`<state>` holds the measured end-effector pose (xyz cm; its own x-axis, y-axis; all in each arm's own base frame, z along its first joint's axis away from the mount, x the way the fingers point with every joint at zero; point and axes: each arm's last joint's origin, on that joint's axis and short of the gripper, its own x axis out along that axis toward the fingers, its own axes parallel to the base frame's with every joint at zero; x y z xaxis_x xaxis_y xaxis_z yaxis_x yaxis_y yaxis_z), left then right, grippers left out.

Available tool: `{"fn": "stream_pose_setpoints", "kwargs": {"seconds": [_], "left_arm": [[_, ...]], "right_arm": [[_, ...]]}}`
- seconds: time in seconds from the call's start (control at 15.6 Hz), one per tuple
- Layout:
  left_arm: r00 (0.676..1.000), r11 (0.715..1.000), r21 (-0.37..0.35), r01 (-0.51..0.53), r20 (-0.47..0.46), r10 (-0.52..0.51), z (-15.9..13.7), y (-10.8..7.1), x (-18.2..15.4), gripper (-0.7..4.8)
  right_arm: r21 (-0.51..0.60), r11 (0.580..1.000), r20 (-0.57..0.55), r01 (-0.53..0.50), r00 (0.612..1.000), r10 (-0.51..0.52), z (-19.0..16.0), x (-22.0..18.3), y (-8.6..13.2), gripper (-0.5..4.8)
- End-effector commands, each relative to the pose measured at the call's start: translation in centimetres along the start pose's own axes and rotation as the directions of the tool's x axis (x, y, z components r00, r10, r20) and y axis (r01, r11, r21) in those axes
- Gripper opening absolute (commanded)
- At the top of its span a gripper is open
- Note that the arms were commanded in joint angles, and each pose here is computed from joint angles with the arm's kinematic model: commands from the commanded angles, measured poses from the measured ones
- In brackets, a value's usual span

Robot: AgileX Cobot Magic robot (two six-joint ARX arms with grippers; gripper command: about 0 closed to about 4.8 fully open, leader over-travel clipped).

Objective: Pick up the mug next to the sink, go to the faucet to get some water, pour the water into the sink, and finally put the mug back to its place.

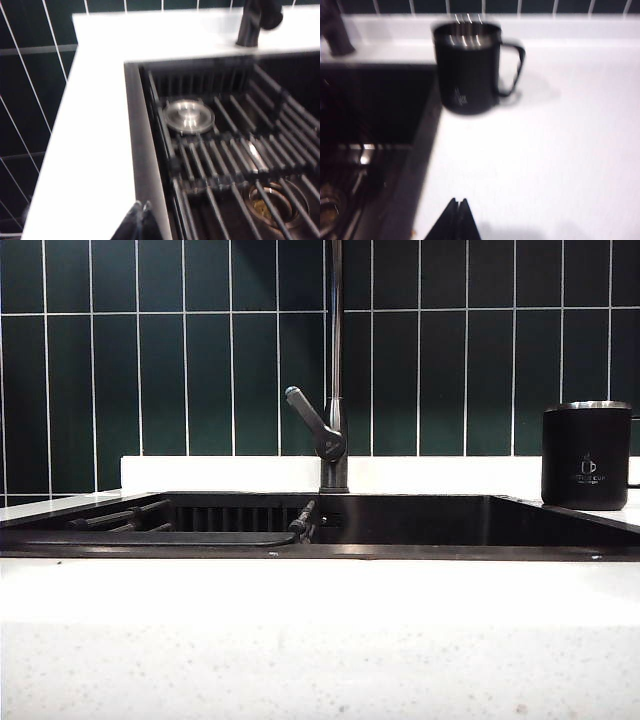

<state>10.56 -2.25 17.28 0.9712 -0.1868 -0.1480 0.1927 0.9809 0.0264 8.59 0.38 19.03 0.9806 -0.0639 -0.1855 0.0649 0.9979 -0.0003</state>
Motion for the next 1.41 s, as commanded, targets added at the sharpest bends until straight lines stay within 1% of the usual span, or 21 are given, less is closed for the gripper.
{"fn": "stream_pose_setpoints", "kwargs": {"seconds": [0.06, 0.26, 0.45, 0.7, 0.83, 1.03, 1.15, 1.22, 1.41], "left_arm": [[0.998, 1.000, 0.018, 0.003, 0.059, -0.004, 0.5, 0.0, 0.0, -0.06], [0.997, 0.999, 0.040, 0.005, 0.074, -0.008, 0.5, 0.0, 0.0, -0.06], [0.994, 0.998, 0.051, 0.047, 0.098, -0.052, 0.6, -0.2, 0.0, -0.06], [0.987, 0.998, 0.047, 0.048, 0.149, -0.054, 1.0, -0.1, -0.3, -0.06], [0.984, 0.998, 0.022, 0.051, 0.168, -0.054, 1.1, -0.1, -0.7, -0.06], [0.988, 0.998, 0.026, 0.051, 0.142, -0.054, 0.6, -0.1, -1.3, -0.06], [0.987, 0.998, 0.026, 0.051, 0.150, -0.054, 0.3, -0.1, -1.5, -0.06], [0.990, 0.998, 0.026, 0.053, 0.128, -0.056, 0.0, -0.1, -1.4, -0.06], [0.992, 0.998, 0.025, 0.053, 0.115, -0.056, -0.4, -0.2, -1.2, -0.06]], "right_arm": [[0.014, 1.000, 0.054, 0.007, 0.999, -0.008, -0.6, 0.6, 0.1, -0.09], [0.010, 1.000, 0.056, 0.003, 0.998, -0.003, -1.8, 1.2, 0.1, -0.09], [0.011, 1.000, 0.082, -0.007, 0.997, 0.006, -2.4, 1.2, 0.1, -0.09], [0.007, 1.000, 0.095, -0.010, 0.995, 0.009, -2.2, 1.2, 0.2, -0.09], [0.009, 1.000, 0.111, -0.011, 0.994, 0.010, -2.0, 1.1, 0.2, -0.09], [0.008, 1.000, 0.104, -0.010, 0.995, 0.009, -2.1, 1.1, 0.1, -0.09], [0.006, 1.000, 0.104, -0.010, 0.995, 0.010, -2.1, 1.2, 0.1, -0.09], [-0.005, 1.000, 0.103, -0.024, 0.994, 0.025, -2.1, 1.1, 0.2, -0.09], [-0.019, 0.999, 0.103, -0.049, 0.993, 0.051, -2.1, 1.1, 0.3, -0.09]]}}
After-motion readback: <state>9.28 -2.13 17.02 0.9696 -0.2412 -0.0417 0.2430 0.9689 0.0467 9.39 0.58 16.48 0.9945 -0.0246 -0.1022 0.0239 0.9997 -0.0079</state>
